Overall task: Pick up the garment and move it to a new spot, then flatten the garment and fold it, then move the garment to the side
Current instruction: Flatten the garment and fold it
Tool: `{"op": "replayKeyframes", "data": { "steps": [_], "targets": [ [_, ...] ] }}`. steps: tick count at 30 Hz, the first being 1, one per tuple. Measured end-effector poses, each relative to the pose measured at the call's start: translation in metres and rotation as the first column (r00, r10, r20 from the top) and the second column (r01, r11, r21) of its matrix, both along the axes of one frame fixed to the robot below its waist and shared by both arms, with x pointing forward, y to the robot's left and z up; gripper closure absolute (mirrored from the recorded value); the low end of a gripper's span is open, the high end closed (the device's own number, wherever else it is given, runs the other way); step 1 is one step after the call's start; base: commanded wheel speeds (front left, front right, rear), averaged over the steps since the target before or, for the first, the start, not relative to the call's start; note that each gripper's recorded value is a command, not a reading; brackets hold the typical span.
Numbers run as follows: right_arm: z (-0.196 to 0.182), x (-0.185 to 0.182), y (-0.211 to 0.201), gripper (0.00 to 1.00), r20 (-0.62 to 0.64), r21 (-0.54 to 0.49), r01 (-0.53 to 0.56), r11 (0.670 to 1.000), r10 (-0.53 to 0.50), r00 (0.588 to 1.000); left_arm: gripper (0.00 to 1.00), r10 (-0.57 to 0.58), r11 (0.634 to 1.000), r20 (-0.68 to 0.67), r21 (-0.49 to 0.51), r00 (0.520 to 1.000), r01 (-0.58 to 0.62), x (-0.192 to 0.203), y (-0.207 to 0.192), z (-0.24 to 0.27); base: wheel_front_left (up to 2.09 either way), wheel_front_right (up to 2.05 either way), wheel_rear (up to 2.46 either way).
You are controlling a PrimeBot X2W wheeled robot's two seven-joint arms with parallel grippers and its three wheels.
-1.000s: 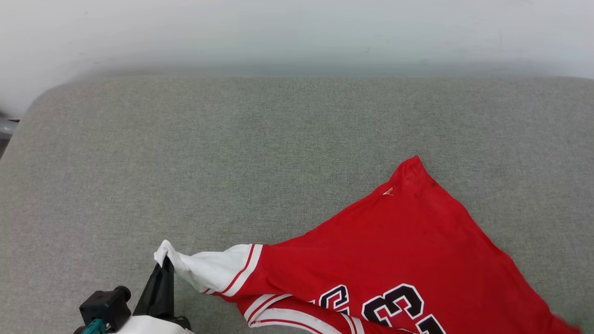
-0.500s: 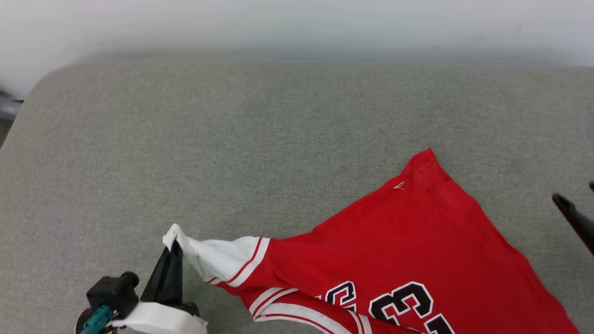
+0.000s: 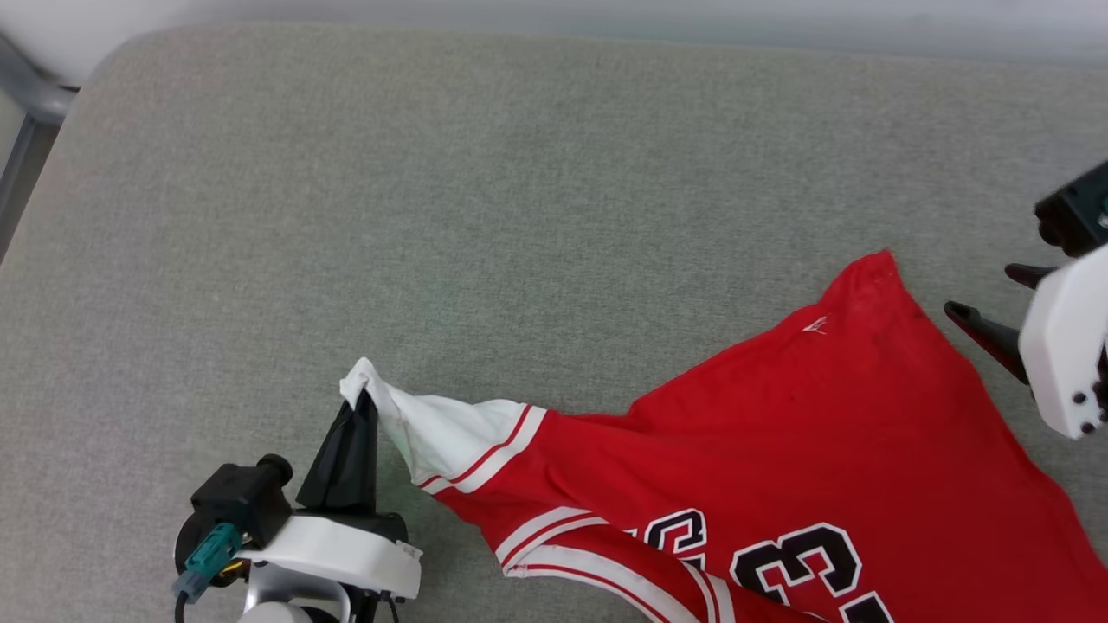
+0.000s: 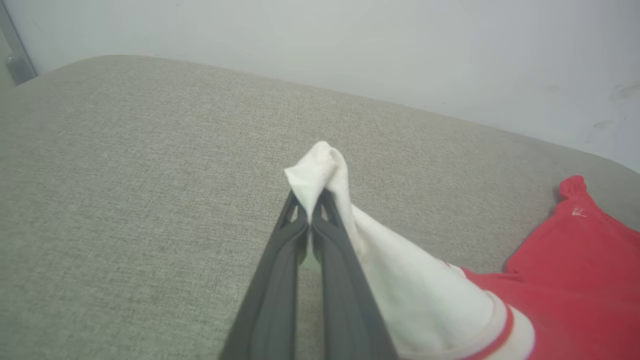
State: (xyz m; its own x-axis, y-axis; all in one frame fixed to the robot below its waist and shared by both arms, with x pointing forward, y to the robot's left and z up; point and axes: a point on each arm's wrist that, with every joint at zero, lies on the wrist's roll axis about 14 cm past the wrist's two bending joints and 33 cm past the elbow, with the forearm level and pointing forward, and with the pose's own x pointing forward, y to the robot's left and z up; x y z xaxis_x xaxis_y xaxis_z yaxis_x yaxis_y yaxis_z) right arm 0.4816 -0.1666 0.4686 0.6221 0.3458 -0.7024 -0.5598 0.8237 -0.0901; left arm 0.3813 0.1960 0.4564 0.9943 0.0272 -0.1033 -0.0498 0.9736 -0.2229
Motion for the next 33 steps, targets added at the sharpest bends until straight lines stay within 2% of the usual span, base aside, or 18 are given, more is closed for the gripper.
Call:
{"op": "replayKeyframes", "data": {
  "steps": [10, 13, 20, 21, 22, 27, 33],
  "targets": [
    [-0.055, 0.034, 0.038, 0.0, -0.138, -0.09, -0.091, 0.992, 0.078, 0.987, 1.0, 0.01, 1.0, -0.02, -0.005, 1.0, -0.01, 0.009, 0.0, -0.011, 0.0, 0.0, 0.0],
    [-0.086, 0.033, 0.047, 0.0, -0.203, -0.116, -0.127, 0.985, 0.102, 0.974, 1.0, 0.018, 1.0, -0.03, -0.005, 0.999, -0.018, 0.011, 0.001, -0.016, 0.0, 0.0, 0.0],
    [-0.114, 0.033, 0.046, 0.0, -0.257, -0.152, -0.144, 0.978, 0.101, 0.961, 1.0, 0.025, 1.0, -0.048, -0.001, 0.999, -0.025, 0.012, 0.003, -0.023, 0.0, 0.0, 0.0],
    [-0.116, 0.032, 0.046, 0.53, -0.262, -0.153, -0.147, 0.977, 0.103, 0.959, 1.0, 0.025, 1.0, -0.049, -0.001, 0.998, -0.025, 0.012, 0.003, -0.024, 0.0, 0.0, 0.0],
    [-0.116, 0.032, 0.046, 0.98, -0.261, -0.151, -0.148, 0.977, 0.105, 0.959, 1.0, 0.026, 1.0, -0.049, -0.001, 0.998, -0.026, 0.011, 0.003, -0.025, 0.0, 0.0, 0.0],
    [-0.11, 0.028, 0.051, 1.0, -0.228, -0.101, -0.145, 0.984, 0.119, 0.966, 1.0, 0.024, 1.0, -0.037, 0.002, 0.999, -0.024, 0.012, 0.004, -0.021, 0.0, 0.0, 0.0],
    [-0.074, 0.033, 0.055, 1.0, -0.094, 0.004, -0.113, 0.994, 0.113, 0.989, 1.0, 0.004, 1.0, 0.011, 0.011, 1.0, -0.004, 0.013, 0.001, -0.005, 0.0, 0.0, 0.0]
  ]
}}
